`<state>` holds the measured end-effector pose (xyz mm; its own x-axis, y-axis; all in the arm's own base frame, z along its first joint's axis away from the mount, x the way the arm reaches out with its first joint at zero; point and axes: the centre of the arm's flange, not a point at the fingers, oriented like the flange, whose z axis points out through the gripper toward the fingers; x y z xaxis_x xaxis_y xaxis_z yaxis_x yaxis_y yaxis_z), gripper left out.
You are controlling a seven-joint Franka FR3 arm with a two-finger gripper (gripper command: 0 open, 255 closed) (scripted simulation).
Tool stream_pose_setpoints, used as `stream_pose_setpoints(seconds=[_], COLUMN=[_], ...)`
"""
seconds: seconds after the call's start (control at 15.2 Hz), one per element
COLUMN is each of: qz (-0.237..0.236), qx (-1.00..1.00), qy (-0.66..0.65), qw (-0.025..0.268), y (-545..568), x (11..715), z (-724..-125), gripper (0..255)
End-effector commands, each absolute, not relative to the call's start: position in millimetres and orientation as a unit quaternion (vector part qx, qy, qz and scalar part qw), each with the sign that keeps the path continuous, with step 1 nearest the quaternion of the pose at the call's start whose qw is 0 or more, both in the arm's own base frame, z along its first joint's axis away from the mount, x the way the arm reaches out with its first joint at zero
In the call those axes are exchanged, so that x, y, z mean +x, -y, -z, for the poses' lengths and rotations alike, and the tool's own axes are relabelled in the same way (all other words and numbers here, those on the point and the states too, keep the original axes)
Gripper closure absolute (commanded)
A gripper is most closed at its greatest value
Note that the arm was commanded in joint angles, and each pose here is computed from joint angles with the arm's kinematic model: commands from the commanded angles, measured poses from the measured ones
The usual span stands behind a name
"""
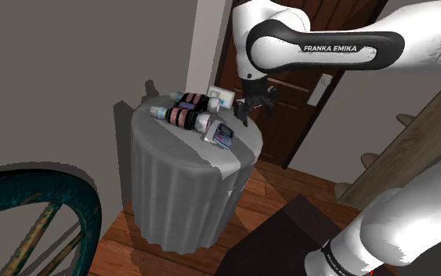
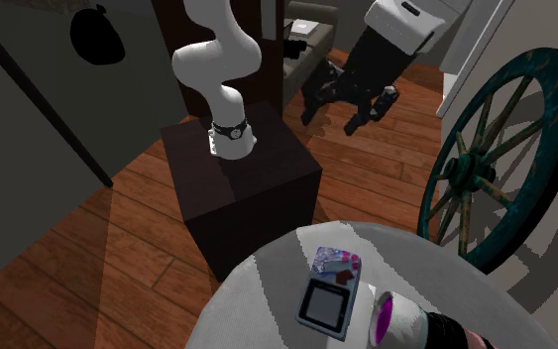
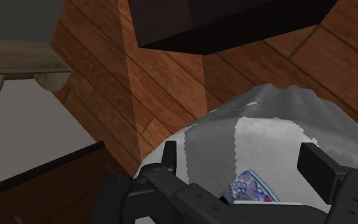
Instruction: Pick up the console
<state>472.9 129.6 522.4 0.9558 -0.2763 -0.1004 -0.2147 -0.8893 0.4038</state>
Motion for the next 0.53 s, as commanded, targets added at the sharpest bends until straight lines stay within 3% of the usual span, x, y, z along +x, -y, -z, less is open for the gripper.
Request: stream_pose_setpoints(seconds=[0.0, 0.46], qz=[0.087, 0.122], qx=[0.958, 0.908], qy=[0.134, 0.152], qw=[0.239, 0.371], y=[-145.9, -182.7], x=[498.2, 581.0], z=[-498.5, -407.8], gripper=[0, 0])
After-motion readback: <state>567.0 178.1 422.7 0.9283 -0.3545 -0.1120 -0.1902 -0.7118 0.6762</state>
